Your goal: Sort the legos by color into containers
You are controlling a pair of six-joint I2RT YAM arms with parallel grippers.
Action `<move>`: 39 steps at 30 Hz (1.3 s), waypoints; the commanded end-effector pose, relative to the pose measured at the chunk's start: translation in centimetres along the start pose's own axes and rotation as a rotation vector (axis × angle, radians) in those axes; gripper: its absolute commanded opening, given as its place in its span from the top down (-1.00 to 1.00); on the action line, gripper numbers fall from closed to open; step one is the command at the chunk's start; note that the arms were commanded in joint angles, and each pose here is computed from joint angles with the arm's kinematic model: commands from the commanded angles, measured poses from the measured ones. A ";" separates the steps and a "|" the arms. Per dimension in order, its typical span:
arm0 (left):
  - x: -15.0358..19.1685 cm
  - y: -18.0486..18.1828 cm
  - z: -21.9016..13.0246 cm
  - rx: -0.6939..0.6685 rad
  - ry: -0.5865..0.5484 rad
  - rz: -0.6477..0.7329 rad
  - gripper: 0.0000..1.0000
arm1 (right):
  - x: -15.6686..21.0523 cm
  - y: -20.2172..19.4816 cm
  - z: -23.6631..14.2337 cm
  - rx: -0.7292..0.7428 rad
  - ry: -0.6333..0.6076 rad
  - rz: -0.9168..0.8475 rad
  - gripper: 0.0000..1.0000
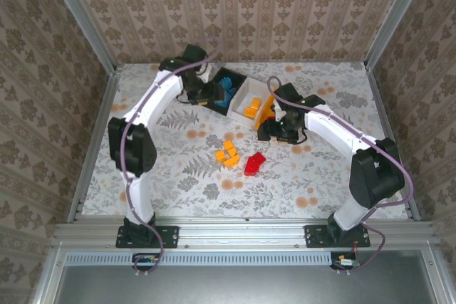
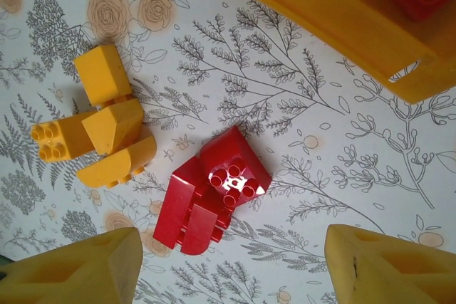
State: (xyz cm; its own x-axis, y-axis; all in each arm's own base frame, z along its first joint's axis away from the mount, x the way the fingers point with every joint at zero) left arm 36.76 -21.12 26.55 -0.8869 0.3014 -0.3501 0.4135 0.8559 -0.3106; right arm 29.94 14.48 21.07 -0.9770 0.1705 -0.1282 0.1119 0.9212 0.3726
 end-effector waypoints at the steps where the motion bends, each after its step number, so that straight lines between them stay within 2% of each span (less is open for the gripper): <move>1: 4.9 -1.3 2.2 -0.004 0.159 0.272 -0.22 | -0.1 -0.2 -0.3 -0.031 -0.015 0.030 -0.39; 3: 7.0 -1.7 3.0 0.003 0.180 0.341 -0.22 | -0.2 -0.3 -0.4 -0.044 -0.036 0.038 -0.39; 6: 9.2 -2.6 4.0 0.049 0.151 0.499 -0.23 | -0.2 -0.5 -0.7 -0.056 -0.059 0.053 -0.39; 13: 10.7 -2.9 5.7 0.109 0.147 0.696 -0.24 | 0.3 -0.9 -0.7 -0.058 -0.059 0.081 -0.38; 20: 10.5 -2.4 7.6 0.134 0.248 0.731 -0.22 | 0.8 -1.3 -1.4 -0.038 -0.083 0.091 -0.39; 26: 11.2 -2.2 8.5 0.176 0.288 0.738 -0.25 | 1.1 -1.5 -1.5 -0.030 -0.093 0.110 -0.38; 39: 11.7 -1.1 10.2 0.137 0.361 0.726 -0.29 | 0.9 -1.4 -1.4 -0.032 -0.101 0.135 -0.39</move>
State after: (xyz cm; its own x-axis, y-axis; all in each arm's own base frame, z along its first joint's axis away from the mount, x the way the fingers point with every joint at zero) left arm 28.09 -23.09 13.91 -0.4125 0.8826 -0.2254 0.9035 0.3647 -0.2253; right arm 28.79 13.08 21.36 -0.9414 0.3025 -0.1493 0.2169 0.8817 0.4191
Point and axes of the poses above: each hand's point on the last joint's axis, 136 mm out from that joint toward the fingers, its own z axis out along the fingers, its own y axis along the line the jaws close on, x = y × z, the point moved 10 cm from there along -z, back along the fingers, and after that the axes turned 8 degrees about z, right-handed, at the moved point
